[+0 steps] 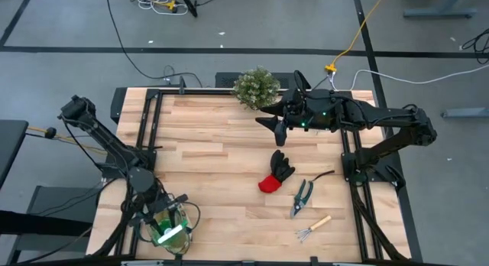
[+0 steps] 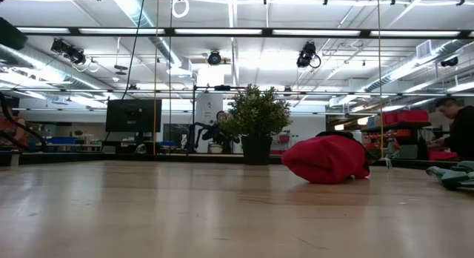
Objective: Pick & Place Garden tools in Gardening bag
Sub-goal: Put the green spray bottle into the gardening bag
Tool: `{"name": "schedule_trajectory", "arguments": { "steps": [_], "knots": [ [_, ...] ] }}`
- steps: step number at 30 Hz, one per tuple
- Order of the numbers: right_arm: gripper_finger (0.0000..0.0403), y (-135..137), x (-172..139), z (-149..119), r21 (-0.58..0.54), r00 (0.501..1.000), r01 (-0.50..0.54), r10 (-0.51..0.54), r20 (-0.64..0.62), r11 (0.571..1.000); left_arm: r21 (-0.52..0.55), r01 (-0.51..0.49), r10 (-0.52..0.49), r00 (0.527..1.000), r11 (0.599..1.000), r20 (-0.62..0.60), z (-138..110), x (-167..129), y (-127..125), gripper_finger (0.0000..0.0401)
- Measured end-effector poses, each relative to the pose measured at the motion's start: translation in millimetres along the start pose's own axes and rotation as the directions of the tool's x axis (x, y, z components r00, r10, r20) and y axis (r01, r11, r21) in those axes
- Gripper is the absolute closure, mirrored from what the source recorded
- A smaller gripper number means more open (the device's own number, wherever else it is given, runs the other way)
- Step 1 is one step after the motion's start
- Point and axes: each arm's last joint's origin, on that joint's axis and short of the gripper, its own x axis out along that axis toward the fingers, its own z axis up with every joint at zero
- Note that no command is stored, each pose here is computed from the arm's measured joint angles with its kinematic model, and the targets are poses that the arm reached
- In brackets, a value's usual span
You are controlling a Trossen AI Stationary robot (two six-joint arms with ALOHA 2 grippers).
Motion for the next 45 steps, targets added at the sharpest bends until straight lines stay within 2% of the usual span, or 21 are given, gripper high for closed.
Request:
{"name": "schedule_trajectory", "arguments": {
  "steps": [7,13,23,31,35,45],
  "knots": [
    [0.0186,-0.6,0.0,0.2,0.0,1.0,0.019,-0.019,0.008,1.0,0.041,-0.018,0.018,1.0,0.999,0.005,-7.4,-0.7,1.8,0.0248],
    [0.0185,-0.6,0.0,0.2,0.0,1.0,0.019,-0.019,0.008,1.0,0.121,-0.029,0.029,1.0,0.992,0.008,-7.2,-0.6,2.0,0.0248],
    [0.0185,-0.6,0.0,0.2,-0.003,1.0,0.019,-0.019,0.008,1.0,0.156,-0.031,0.027,0.999,0.987,0.028,-5.4,0.0,2.2,0.0248],
    [0.0185,-0.6,0.0,0.2,-0.004,1.0,0.019,-0.019,0.008,1.0,0.13,-0.029,0.035,0.998,0.991,-0.048,-19.5,14.9,9.2,0.0248],
    [0.0185,-0.6,0.0,0.2,-0.004,1.0,0.019,-0.019,0.008,1.0,0.133,-0.029,0.032,0.999,0.991,-0.019,-20.4,22.1,12.0,0.0248],
    [0.0185,-0.6,0.0,0.2,-0.004,1.0,0.019,-0.019,0.008,1.0,0.037,-0.077,0.078,0.997,0.996,-0.03,-24.3,26.1,15.4,0.0233]
  ]
}}
